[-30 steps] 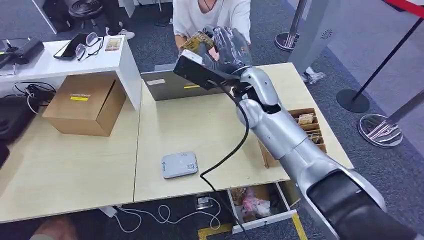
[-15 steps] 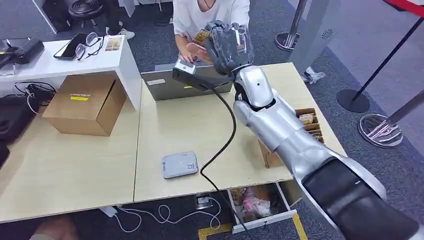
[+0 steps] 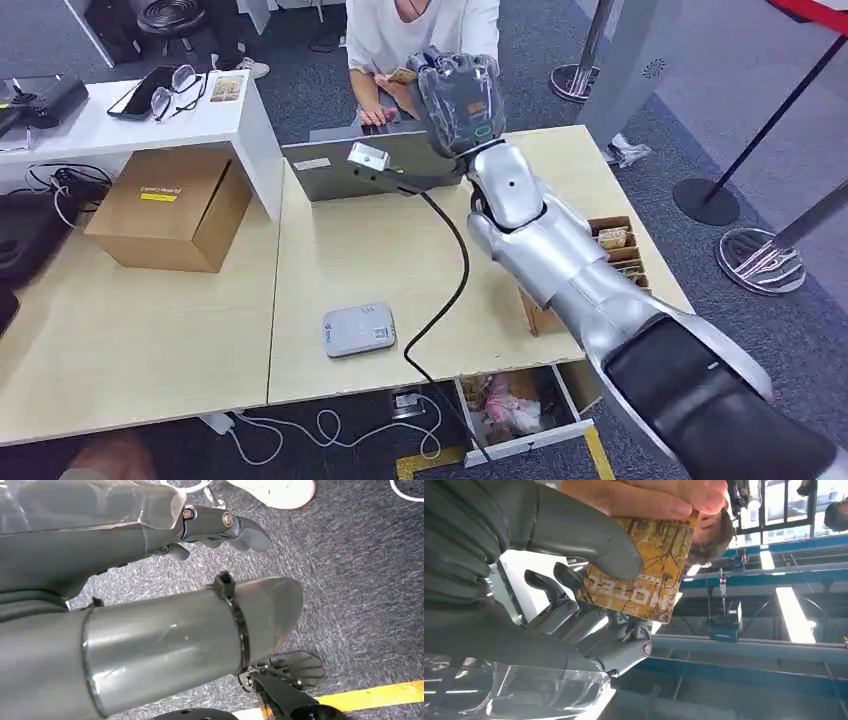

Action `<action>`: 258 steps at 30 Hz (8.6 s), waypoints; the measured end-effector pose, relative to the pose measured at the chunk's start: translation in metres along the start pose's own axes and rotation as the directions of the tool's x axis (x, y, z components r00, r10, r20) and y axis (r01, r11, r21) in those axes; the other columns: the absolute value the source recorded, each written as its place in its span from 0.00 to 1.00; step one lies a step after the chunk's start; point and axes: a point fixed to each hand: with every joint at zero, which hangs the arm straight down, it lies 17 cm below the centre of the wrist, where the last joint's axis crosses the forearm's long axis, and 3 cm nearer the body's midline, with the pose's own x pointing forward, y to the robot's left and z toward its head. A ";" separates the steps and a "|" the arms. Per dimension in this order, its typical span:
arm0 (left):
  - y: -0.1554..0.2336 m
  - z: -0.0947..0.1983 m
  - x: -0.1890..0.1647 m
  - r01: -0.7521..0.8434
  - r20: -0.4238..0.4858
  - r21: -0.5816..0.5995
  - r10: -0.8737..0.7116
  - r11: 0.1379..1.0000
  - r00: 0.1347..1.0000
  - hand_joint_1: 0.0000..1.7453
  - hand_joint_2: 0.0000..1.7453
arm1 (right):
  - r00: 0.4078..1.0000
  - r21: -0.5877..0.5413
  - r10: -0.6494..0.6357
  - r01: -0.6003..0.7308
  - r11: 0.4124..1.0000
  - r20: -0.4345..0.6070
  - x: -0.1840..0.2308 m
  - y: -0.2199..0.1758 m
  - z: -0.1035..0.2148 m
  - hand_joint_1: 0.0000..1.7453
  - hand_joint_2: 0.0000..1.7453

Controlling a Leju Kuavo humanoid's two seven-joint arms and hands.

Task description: Pass the card to the sensor for recognition and then transmit it.

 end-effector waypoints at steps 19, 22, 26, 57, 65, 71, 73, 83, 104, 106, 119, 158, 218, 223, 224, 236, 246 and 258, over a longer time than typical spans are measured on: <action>0.000 0.000 -0.004 -0.006 -0.024 -0.019 0.005 1.000 1.000 0.00 0.00 | 0.999 0.007 0.016 -0.016 1.000 0.032 0.012 0.003 0.001 0.00 0.00; 0.002 -0.001 -0.005 -0.005 -0.027 -0.021 0.005 1.000 1.000 0.00 0.00 | 0.999 0.002 0.003 -0.003 1.000 0.032 0.013 0.001 -0.001 0.00 0.00; 0.004 -0.002 -0.005 -0.004 -0.028 -0.018 0.003 1.000 1.000 0.00 0.00 | 0.999 -0.006 -0.033 0.034 0.999 0.033 0.015 -0.001 -0.001 0.00 0.00; 0.014 0.000 -0.017 -0.046 -0.053 0.016 0.046 0.999 0.998 0.00 0.00 | 0.122 0.070 -0.989 0.989 0.127 0.079 0.125 -0.073 0.073 0.00 0.00; 0.015 0.000 -0.020 -0.059 -0.063 0.023 0.060 0.998 0.996 0.00 0.00 | 0.062 0.077 -0.997 0.995 0.066 0.042 0.132 -0.055 0.134 0.00 0.00; 0.015 0.000 -0.021 -0.061 -0.072 0.026 0.063 0.998 0.995 0.00 0.00 | 0.086 0.063 -0.996 0.994 0.087 0.010 0.128 -0.040 0.160 0.00 0.00; 0.015 0.000 -0.023 -0.064 -0.082 0.027 0.066 0.998 0.994 0.00 0.00 | 0.119 0.069 -0.993 0.990 0.120 0.010 0.129 -0.037 0.164 0.00 0.00; 0.021 0.002 -0.032 -0.107 -0.125 0.083 0.117 0.991 0.985 0.00 0.00 | 0.602 0.020 -0.795 0.796 0.605 0.073 0.086 -0.010 0.165 0.00 0.00; 0.016 0.002 -0.028 -0.099 -0.099 0.040 0.103 0.994 0.990 0.00 0.00 | 0.948 0.063 -0.318 0.317 0.946 0.013 0.002 0.048 0.205 0.00 0.00; 0.016 0.002 -0.029 -0.099 -0.100 0.040 0.103 0.994 0.990 0.00 0.00 | 0.954 0.078 -0.300 0.299 0.951 0.002 -0.004 0.054 0.211 0.00 0.00; 0.018 0.001 -0.029 -0.098 -0.098 0.040 0.101 0.994 0.990 0.00 0.00 | 0.979 0.154 -0.202 0.205 0.967 -0.034 -0.038 0.073 0.240 0.00 0.00; 0.011 0.003 -0.022 -0.104 -0.070 0.044 0.107 0.994 0.992 0.00 0.00 | 0.989 0.325 -0.133 0.148 0.934 -0.071 -0.064 0.108 0.314 0.00 1.00; 0.021 0.007 -0.041 -0.136 -0.072 0.010 0.137 0.991 0.988 0.00 0.00 | 0.993 0.721 -0.063 0.114 0.684 -0.098 -0.137 0.077 0.398 0.00 1.00; 0.021 0.007 -0.041 -0.136 -0.071 0.010 0.136 0.991 0.988 0.00 0.00 | 0.994 0.714 -0.067 0.105 0.692 -0.082 -0.138 0.075 0.386 0.00 1.00; 0.021 0.007 -0.041 -0.136 -0.071 0.011 0.136 0.991 0.988 0.00 0.00 | 0.995 0.710 -0.064 0.100 0.697 -0.077 -0.140 0.074 0.382 0.00 1.00; 0.021 0.007 -0.040 -0.136 -0.071 0.007 0.137 0.991 0.988 0.00 0.00 | 0.998 0.709 -0.046 0.065 0.702 -0.045 -0.142 0.088 0.359 0.00 1.00; 0.023 0.006 -0.041 -0.136 -0.074 0.008 0.136 0.991 0.988 0.00 0.00 | 0.998 0.740 -0.058 0.062 0.670 -0.031 -0.142 0.107 0.355 0.00 1.00; 0.023 0.006 -0.042 -0.135 -0.082 0.009 0.135 0.991 0.987 0.00 0.00 | 0.997 0.772 -0.072 0.069 0.632 -0.030 -0.138 0.122 0.360 0.00 1.00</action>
